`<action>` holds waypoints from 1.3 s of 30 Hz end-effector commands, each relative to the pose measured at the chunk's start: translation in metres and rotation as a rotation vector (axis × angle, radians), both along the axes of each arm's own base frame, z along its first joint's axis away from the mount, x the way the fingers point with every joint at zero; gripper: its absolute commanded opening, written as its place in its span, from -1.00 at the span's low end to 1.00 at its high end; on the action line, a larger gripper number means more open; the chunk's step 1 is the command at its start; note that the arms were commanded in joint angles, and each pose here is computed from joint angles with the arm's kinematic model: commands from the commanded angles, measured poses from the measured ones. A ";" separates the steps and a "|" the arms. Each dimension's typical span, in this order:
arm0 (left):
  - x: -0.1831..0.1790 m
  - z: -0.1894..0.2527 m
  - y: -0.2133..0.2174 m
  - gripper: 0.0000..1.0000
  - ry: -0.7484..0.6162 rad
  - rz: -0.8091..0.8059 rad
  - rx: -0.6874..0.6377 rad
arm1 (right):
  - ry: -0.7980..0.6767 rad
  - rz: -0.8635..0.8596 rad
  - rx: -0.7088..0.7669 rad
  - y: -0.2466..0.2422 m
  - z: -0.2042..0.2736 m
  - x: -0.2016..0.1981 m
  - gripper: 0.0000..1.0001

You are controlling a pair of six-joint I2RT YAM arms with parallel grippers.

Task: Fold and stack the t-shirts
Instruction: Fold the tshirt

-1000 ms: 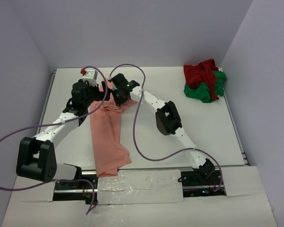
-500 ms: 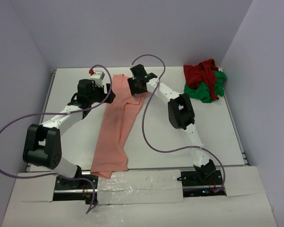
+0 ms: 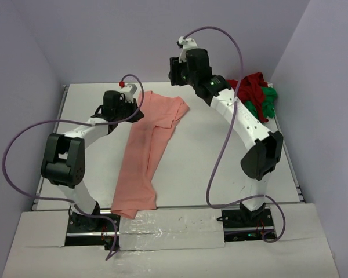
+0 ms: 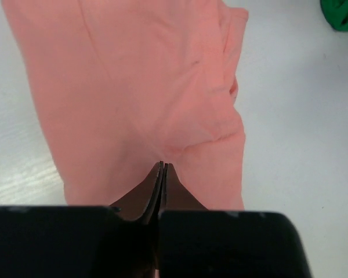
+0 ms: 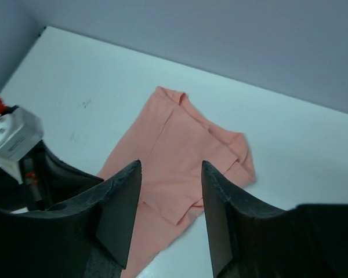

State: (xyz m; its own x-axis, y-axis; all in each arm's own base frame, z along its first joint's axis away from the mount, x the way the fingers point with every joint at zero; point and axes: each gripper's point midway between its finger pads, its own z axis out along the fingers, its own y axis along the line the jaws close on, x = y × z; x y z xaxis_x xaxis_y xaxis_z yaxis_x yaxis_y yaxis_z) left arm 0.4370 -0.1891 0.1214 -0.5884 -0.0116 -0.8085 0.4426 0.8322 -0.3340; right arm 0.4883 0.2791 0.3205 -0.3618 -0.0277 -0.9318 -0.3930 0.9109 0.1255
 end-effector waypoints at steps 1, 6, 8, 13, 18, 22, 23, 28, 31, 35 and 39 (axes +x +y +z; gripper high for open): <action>0.020 0.024 -0.026 -1.00 -0.045 -0.099 -0.075 | 0.037 -0.019 -0.074 -0.021 -0.014 -0.021 0.03; 0.030 0.015 -0.055 -1.00 -0.011 -0.214 -0.115 | 0.058 -0.008 -0.113 -0.039 -0.021 -0.050 -0.03; 0.035 0.011 -0.062 -1.00 -0.034 -0.245 -0.116 | 0.058 -0.001 -0.120 -0.044 -0.025 -0.060 -0.03; 0.033 -0.002 -0.090 -1.00 -0.056 -0.323 -0.109 | 0.050 0.019 -0.154 -0.051 -0.027 -0.069 -0.06; 0.046 -0.022 -0.113 -1.00 -0.105 -0.322 -0.039 | 0.069 0.036 -0.163 -0.051 -0.024 -0.074 -0.10; 0.076 -0.034 -0.114 -1.00 -0.139 -0.205 0.052 | 0.045 0.057 -0.139 -0.051 -0.011 -0.081 -0.10; 0.091 -0.037 -0.111 -1.00 -0.158 -0.163 0.085 | 0.042 0.057 -0.138 -0.051 -0.009 -0.082 -0.10; 0.117 -0.048 -0.117 -1.00 -0.190 -0.093 0.189 | 0.030 0.059 -0.127 -0.055 -0.003 -0.089 -0.10; 0.135 -0.050 -0.113 -1.00 -0.210 -0.011 0.246 | 0.017 0.060 -0.122 -0.057 0.002 -0.093 -0.11; 0.162 -0.065 -0.112 -1.00 -0.175 0.048 0.331 | -0.004 0.059 -0.109 -0.060 0.013 -0.096 -0.11; 0.164 -0.078 -0.116 -1.00 -0.127 0.058 0.391 | -0.035 0.055 -0.089 -0.065 0.030 -0.103 -0.11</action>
